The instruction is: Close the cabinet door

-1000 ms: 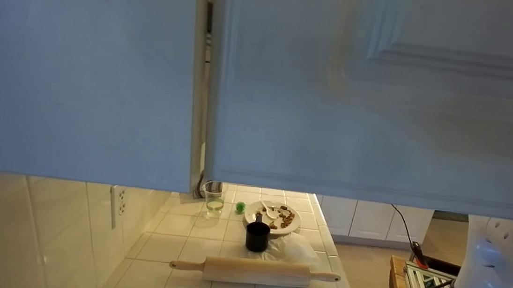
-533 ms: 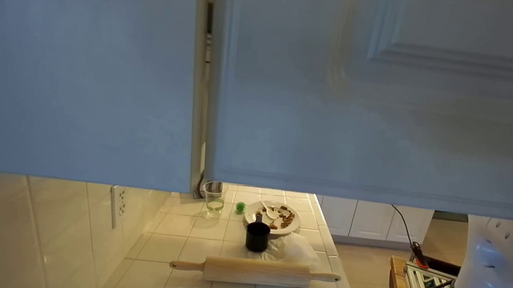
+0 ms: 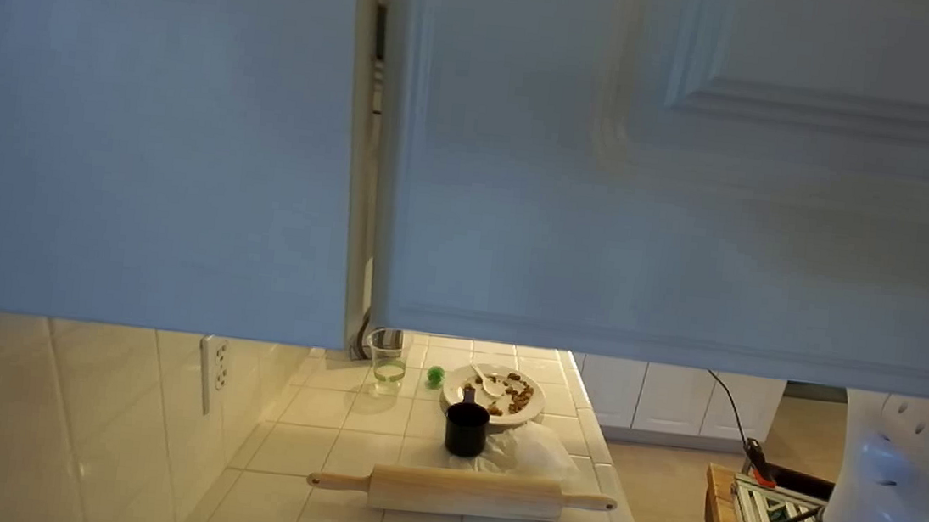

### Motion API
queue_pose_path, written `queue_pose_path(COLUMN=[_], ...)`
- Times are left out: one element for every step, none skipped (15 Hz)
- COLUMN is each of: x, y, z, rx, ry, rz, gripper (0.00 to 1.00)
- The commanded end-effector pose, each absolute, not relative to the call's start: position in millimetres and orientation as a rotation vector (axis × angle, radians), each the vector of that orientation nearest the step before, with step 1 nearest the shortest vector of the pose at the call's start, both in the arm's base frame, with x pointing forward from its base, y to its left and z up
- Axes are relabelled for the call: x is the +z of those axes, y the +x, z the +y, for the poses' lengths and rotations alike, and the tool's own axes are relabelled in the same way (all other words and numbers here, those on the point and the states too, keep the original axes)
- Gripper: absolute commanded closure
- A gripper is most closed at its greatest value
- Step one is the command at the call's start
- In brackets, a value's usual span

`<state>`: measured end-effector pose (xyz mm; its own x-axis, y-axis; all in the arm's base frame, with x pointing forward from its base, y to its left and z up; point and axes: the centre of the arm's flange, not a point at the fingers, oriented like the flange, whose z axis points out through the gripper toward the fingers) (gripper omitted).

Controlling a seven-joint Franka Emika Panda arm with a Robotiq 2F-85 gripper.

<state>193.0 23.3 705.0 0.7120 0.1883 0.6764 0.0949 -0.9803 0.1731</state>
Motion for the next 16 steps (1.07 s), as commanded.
queue_pose_path(x=[738.2, 743.6, 749.7, 755.0, 760.2, 764.4, 768.8, 774.2, 781.1, 787.8, 796.1, 804.6, 812.2, 820.2, 828.2, 835.4], y=[198.4, 196.9, 193.8, 190.8, 187.2, 183.8, 181.5, 178.8, 178.6, 179.8, 181.9, 183.6, 186.1, 189.4, 193.9, 196.8], z=[27.7, 30.3, 32.2, 33.1, 33.6, 33.7, 33.4, 32.5, 32.1, 32.1, 33.1, 34.2, 35.0, 35.5, 35.3, 34.6], rx=[1.234, 1.246, 1.247, 1.246, 1.248, 1.251, 1.254, 1.274, 1.3, 1.328, 1.36, 1.394, 1.406, 1.444, 1.473, 1.494], ry=[2.827, 2.84, 2.862, 2.887, 2.916, 2.943, 2.961, 2.966, 2.957, 2.953, 2.931, 2.906, 2.88, 2.85, 2.822, 2.804], rz=[0.415, 0.46, 0.5, 0.531, 0.568, 0.611, 0.62, 0.635, 0.63, 0.649, 0.682, 0.723, 0.75, 0.801, 0.862, 0.898], gripper=[0.0, 0.0, 0.0, 0.0, 0.0, 0.0, 0.0, 0.0, 0.0, 0.0, 0.0, 0.0, 0.0, 0.0, 0.0, 0.0])
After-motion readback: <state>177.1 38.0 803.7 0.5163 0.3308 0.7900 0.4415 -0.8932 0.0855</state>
